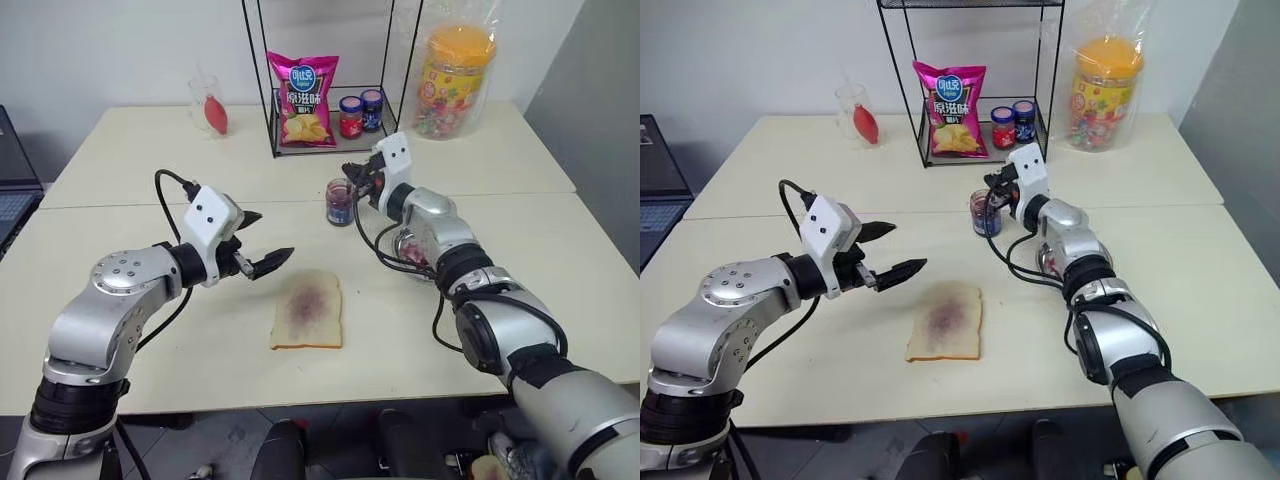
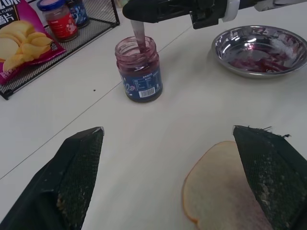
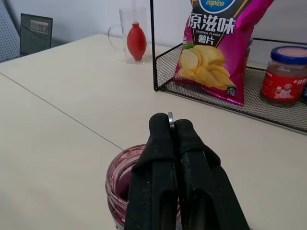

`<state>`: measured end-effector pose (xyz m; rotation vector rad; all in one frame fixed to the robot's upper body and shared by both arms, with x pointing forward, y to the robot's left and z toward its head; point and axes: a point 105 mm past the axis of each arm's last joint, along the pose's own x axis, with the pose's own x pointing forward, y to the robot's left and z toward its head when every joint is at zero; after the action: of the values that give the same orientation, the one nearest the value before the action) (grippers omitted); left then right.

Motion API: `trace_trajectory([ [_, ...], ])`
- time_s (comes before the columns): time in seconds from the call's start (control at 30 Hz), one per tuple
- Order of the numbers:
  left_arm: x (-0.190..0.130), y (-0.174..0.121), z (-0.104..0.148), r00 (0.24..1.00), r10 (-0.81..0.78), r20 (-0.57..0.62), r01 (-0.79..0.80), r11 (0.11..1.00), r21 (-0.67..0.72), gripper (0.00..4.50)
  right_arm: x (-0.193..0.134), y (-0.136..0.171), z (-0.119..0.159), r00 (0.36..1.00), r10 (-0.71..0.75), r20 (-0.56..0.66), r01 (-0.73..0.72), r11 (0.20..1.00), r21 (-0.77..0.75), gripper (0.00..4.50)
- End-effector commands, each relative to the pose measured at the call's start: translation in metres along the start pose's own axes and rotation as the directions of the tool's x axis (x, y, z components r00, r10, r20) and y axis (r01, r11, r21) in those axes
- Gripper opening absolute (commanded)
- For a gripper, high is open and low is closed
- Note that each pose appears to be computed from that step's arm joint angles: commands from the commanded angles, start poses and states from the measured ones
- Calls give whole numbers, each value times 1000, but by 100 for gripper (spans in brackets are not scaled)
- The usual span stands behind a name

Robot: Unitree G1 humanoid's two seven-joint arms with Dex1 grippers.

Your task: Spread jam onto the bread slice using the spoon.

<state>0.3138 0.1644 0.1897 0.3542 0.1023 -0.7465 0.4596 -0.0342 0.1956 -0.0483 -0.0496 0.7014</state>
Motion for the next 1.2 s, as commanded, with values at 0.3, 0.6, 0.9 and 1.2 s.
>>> trace_trajectory([
  [0.3, 0, 5, 12, 998, 28, 52, -29, 1000, 6, 450, 4, -10, 24, 995, -79, 67, 54, 945, 322, 1],
  [0.6, 1, 10, 16, 996, 48, 72, -45, 998, -38, 450, 1, -17, 31, 991, -105, 89, 54, 893, 447, 1],
  [0.9, 2, 8, 16, 997, 37, 61, -36, 999, -26, 450, 0, -20, 40, 986, -113, 122, 46, 890, 453, 1],
  [1.2, 4, 7, 16, 998, 29, 56, -28, 999, -17, 450, -4, -29, 44, 979, -153, 135, 56, 838, 542, 1],
])
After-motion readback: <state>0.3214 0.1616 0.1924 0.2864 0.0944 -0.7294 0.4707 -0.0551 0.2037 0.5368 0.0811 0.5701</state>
